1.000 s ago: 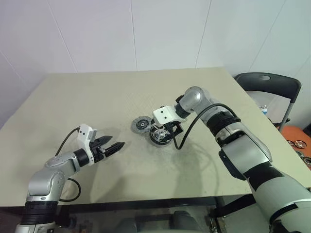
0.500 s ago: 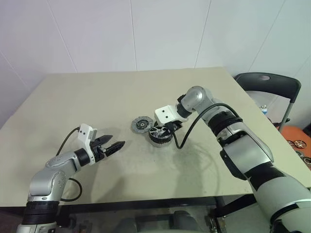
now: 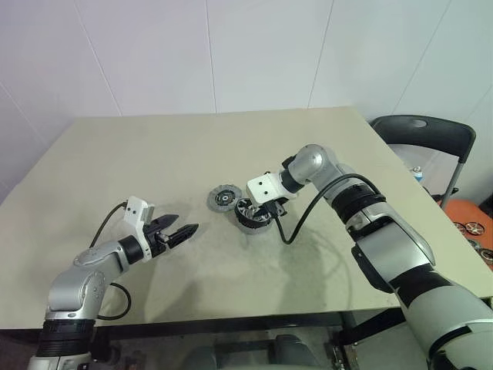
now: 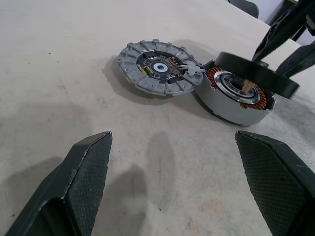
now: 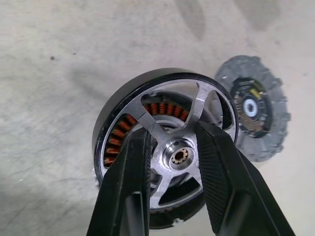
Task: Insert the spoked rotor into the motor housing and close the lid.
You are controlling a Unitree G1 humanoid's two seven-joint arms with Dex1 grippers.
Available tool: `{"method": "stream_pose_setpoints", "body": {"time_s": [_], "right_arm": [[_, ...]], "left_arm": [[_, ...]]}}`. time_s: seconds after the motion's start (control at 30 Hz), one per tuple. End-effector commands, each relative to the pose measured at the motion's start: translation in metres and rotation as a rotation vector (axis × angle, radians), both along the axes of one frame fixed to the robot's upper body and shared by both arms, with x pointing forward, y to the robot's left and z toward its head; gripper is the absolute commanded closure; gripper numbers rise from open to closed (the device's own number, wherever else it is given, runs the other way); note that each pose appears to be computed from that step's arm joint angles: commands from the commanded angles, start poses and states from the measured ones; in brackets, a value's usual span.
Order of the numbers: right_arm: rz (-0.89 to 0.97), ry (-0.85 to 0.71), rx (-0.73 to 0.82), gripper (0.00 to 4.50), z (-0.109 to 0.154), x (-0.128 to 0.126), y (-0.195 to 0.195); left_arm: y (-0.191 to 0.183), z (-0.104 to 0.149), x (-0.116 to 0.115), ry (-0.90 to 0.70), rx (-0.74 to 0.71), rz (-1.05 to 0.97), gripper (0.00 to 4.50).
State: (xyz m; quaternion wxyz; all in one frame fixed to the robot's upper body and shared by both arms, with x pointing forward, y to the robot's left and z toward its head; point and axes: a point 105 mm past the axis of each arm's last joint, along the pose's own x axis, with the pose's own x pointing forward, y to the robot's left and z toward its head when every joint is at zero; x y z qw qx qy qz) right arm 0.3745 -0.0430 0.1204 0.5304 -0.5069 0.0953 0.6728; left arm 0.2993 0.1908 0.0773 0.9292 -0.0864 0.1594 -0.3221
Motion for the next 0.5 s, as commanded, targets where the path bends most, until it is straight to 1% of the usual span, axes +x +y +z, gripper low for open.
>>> {"method": "stream_pose_setpoints", "body": {"time_s": [0.03,0.3,0.4,0.5], "right_arm": [[0.006,-0.023,0.033,3.47,0.004,0.0,0.005],[-0.005,-0.032,0.032,3.47,0.002,0.001,0.002],[0.035,-0.1,-0.041,3.47,-0.006,0.002,-0.009],[0.037,-0.098,-0.05,3.47,-0.004,0.003,-0.012]], "left_arm": [[0.0,0.011,0.005,-0.047,0.009,0.001,0.24],[-0.002,0.013,0.007,-0.055,0.01,-0.008,0.24],[-0.003,0.014,0.007,-0.058,0.014,-0.011,0.24],[-0.004,0.014,0.007,-0.056,0.009,-0.013,0.24]]}}
